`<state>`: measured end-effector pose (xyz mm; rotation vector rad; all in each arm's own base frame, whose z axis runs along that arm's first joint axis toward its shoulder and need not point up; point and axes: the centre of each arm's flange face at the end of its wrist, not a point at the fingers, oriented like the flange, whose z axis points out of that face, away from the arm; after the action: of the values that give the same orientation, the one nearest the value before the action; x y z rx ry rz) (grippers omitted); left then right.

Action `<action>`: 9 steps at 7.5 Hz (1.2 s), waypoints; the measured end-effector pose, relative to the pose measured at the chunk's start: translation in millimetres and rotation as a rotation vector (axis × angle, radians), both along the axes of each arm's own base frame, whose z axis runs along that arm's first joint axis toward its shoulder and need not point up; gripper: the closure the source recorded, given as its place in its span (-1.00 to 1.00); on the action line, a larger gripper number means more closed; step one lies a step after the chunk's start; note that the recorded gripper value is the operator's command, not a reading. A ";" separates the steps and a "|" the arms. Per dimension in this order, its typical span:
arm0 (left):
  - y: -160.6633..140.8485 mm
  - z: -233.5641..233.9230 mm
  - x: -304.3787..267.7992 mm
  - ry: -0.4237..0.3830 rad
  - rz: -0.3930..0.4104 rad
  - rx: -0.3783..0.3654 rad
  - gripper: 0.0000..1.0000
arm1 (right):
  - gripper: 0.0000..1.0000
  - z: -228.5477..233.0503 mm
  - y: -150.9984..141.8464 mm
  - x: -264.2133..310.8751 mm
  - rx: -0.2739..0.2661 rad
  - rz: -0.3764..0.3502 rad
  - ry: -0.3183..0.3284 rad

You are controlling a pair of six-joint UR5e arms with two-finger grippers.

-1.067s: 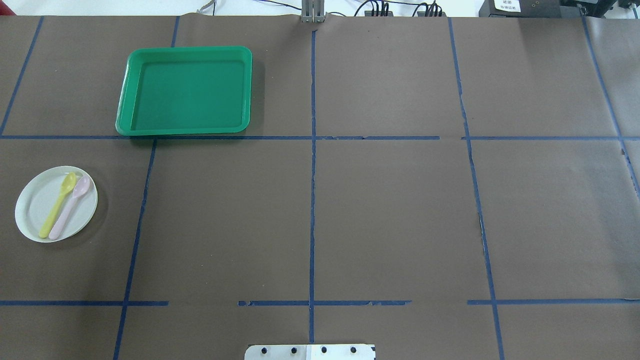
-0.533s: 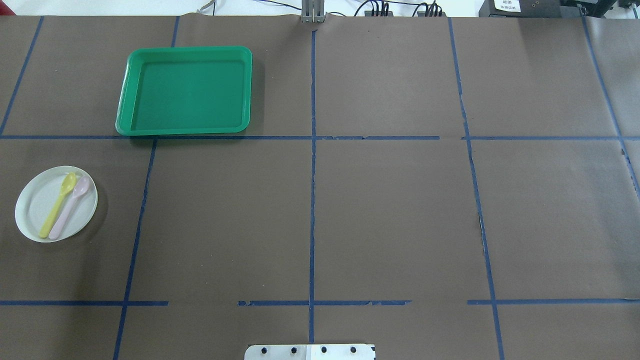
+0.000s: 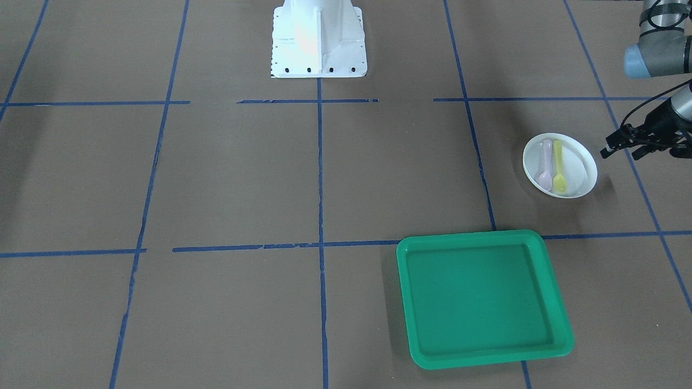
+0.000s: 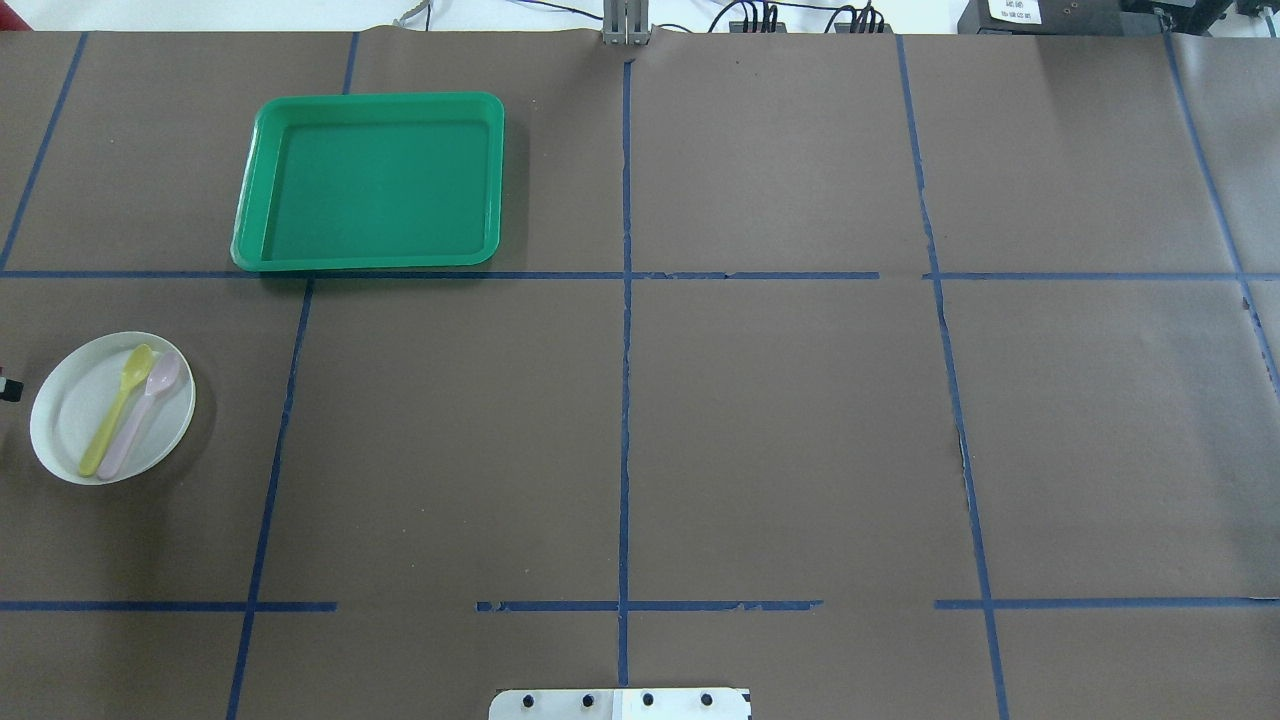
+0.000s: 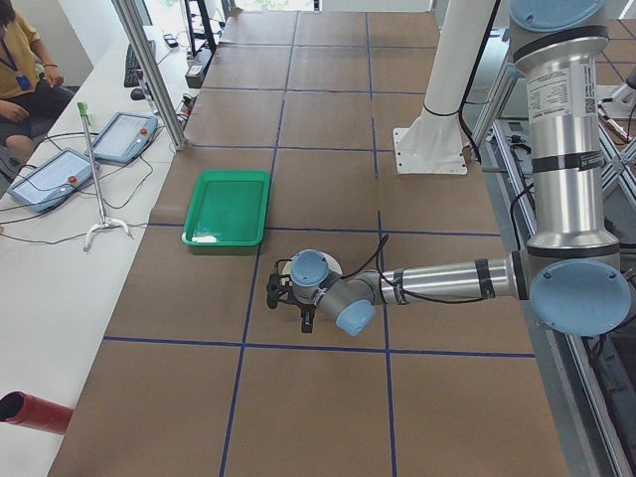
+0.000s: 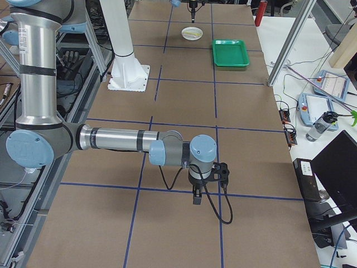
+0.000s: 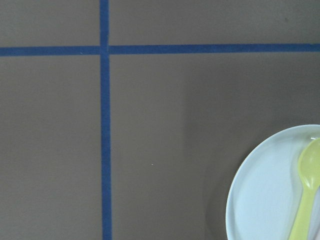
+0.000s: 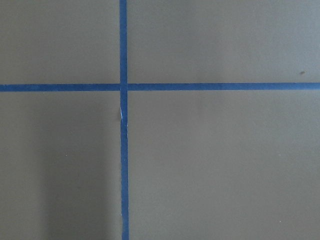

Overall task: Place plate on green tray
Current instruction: 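Grasp the white plate's rim with the left gripper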

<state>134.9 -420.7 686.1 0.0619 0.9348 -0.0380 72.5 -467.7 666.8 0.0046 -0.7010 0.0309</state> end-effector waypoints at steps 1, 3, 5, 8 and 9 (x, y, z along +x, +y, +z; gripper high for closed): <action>2.1 2.8 14.2 -0.023 -0.015 0.001 -1.00 | -1.00 0.0 0.0 0.0 0.000 0.000 0.000; -1.9 -0.6 27.5 -0.042 -0.035 0.009 -0.95 | -1.00 0.1 0.0 0.0 0.000 0.000 0.001; -5.9 -5.6 37.9 -0.042 -0.029 0.016 -0.87 | -1.00 0.1 0.0 0.1 0.000 0.000 0.001; -1.7 -7.4 52.4 -0.039 -0.008 0.008 0.57 | -1.00 0.1 0.0 0.1 0.000 0.000 0.001; -0.8 -7.8 53.1 -0.038 -0.005 0.007 1.00 | -1.00 0.1 0.1 0.0 -0.001 0.000 0.001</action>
<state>188.0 -421.5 678.3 0.0711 0.8965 -0.0382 72.5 -467.7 667.0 0.0040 -0.7004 0.0312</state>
